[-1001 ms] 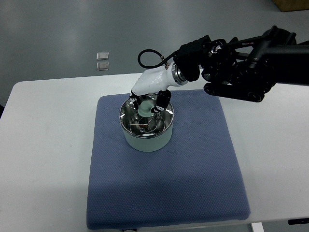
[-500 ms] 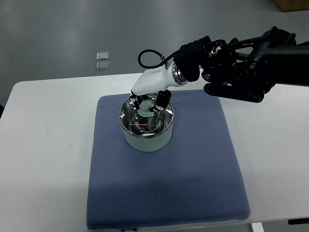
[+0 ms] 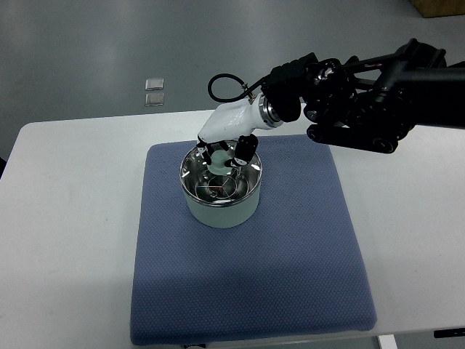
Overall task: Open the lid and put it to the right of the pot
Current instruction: 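Close the right hand's fingers around the lid knob, then lift the glass lid off the pot with the right hand, then lower the lid onto the mat beside the pot, nearer the right hand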
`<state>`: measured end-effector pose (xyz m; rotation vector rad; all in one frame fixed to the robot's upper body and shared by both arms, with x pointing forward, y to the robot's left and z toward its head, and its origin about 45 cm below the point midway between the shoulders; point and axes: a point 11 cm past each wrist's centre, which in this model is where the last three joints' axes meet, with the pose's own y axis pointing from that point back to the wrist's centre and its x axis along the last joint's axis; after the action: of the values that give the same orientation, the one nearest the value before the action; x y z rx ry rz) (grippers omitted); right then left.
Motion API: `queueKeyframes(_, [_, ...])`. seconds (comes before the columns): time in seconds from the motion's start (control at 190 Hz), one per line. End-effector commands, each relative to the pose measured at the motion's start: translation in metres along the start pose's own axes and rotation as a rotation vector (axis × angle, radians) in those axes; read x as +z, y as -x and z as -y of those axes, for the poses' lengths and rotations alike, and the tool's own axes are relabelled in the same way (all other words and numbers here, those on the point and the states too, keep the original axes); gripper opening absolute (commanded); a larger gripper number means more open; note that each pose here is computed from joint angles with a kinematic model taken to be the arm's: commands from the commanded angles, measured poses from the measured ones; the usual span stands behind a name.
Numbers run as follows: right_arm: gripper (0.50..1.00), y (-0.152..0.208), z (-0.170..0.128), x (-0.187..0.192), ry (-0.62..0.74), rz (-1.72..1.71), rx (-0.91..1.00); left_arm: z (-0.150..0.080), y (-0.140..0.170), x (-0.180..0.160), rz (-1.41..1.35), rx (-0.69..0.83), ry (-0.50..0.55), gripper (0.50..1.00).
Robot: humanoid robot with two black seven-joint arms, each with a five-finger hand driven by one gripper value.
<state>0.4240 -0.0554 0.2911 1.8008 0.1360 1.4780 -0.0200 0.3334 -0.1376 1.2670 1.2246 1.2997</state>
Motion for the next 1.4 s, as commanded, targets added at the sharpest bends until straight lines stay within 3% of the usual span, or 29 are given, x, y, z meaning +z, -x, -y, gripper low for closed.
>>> queueKeyframes(0.0, [0.500,-0.002,-0.001,-0.001,-0.004,-0.005,0.004,0.000,0.000,0.000,0.000,0.001,0.000,1.000])
queueKeyframes(0.39, [0.500,-0.018,-0.012,0.000,-0.028,-0.028,0.048,0.000,0.000,0.000,0.000,0.001,0.000,1.000])
queueKeyframes(0.811, [0.500,-0.021,-0.062,0.039,0.061,0.003,0.091,0.000,0.000,0.000,0.000,-0.001,0.000,1.000])
queueKeyframes(0.964, [0.500,-0.006,-0.083,0.061,0.111,0.046,0.094,0.000,0.000,0.000,0.000,0.001,0.000,1.000])
queueKeyframes(1.058, [0.500,0.029,-0.094,0.079,0.149,0.117,0.072,0.000,0.000,0.000,0.000,0.001,0.000,1.000])
queueKeyframes(1.395, [0.500,0.097,-0.088,0.084,0.156,0.183,0.023,0.000,0.000,0.000,0.000,0.000,0.000,1.000])
